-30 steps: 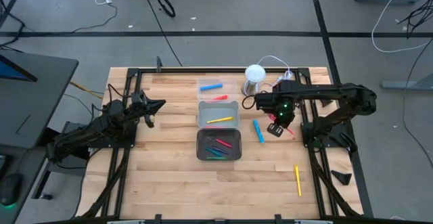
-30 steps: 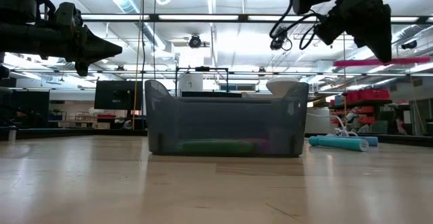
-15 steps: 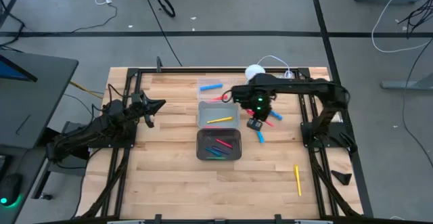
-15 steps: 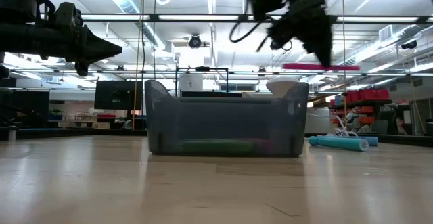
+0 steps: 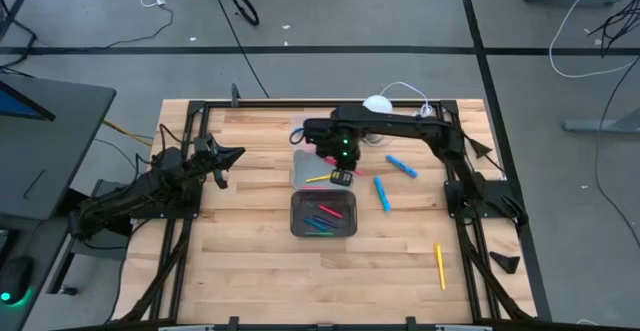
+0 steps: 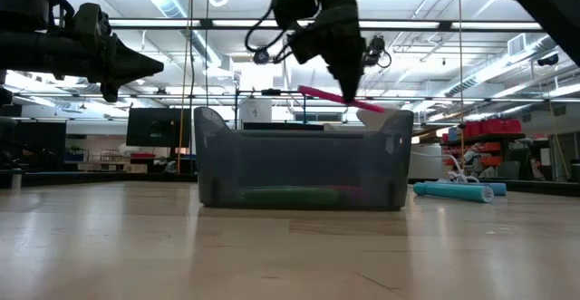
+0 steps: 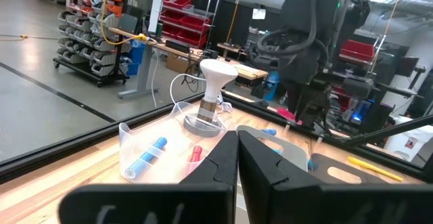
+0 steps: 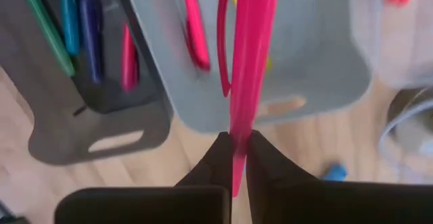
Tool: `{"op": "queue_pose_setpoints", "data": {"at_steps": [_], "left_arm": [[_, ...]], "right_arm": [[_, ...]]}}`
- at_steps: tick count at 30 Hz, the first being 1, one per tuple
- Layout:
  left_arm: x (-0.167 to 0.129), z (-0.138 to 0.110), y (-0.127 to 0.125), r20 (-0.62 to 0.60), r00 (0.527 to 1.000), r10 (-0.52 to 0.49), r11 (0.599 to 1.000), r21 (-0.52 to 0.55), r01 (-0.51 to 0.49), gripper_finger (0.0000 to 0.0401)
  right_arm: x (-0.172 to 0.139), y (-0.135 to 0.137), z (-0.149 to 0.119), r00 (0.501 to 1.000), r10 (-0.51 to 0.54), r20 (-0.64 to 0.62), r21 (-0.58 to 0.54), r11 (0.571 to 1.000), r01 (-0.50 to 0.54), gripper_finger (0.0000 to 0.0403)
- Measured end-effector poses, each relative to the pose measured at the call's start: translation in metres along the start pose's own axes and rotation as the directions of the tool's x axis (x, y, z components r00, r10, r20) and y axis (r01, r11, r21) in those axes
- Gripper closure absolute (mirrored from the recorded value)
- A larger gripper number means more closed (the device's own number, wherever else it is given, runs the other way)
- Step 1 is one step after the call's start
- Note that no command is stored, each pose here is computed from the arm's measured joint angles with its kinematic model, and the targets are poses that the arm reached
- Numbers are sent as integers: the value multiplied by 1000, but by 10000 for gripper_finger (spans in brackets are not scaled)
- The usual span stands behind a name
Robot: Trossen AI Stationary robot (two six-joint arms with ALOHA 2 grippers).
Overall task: Pick & Place Markers
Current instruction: Put the pink marker into the transparent bin
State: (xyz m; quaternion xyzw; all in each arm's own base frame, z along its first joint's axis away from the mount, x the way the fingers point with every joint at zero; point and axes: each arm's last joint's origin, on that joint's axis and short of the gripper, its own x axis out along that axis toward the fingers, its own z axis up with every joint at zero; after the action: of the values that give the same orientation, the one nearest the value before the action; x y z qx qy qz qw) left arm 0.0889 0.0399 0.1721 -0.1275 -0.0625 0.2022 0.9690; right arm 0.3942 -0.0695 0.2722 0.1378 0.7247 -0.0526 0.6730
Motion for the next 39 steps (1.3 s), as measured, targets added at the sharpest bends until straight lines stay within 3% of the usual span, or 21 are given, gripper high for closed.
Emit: {"op": "queue_pose_setpoints", "data": {"at_steps": [7, 16, 21, 39], "left_arm": [[0, 0, 0, 0, 1000, 0, 1000, 0, 0, 387], [0, 0, 0, 0, 1000, 0, 1000, 0, 0, 387], [0, 0, 0, 0, 1000, 0, 1000, 0, 0, 387], [0, 0, 0, 0, 1000, 0, 1000, 0, 0, 387]], "right_arm": [[-14, 0, 10, 995, -55, 81, -84, 995, 61, 391], [-14, 2, 11, 993, -84, 88, -135, 986, 95, 391], [-2, 5, 14, 983, -152, 98, -185, 968, 168, 391], [56, 15, 36, 956, -155, 247, -254, 942, 219, 391]]}}
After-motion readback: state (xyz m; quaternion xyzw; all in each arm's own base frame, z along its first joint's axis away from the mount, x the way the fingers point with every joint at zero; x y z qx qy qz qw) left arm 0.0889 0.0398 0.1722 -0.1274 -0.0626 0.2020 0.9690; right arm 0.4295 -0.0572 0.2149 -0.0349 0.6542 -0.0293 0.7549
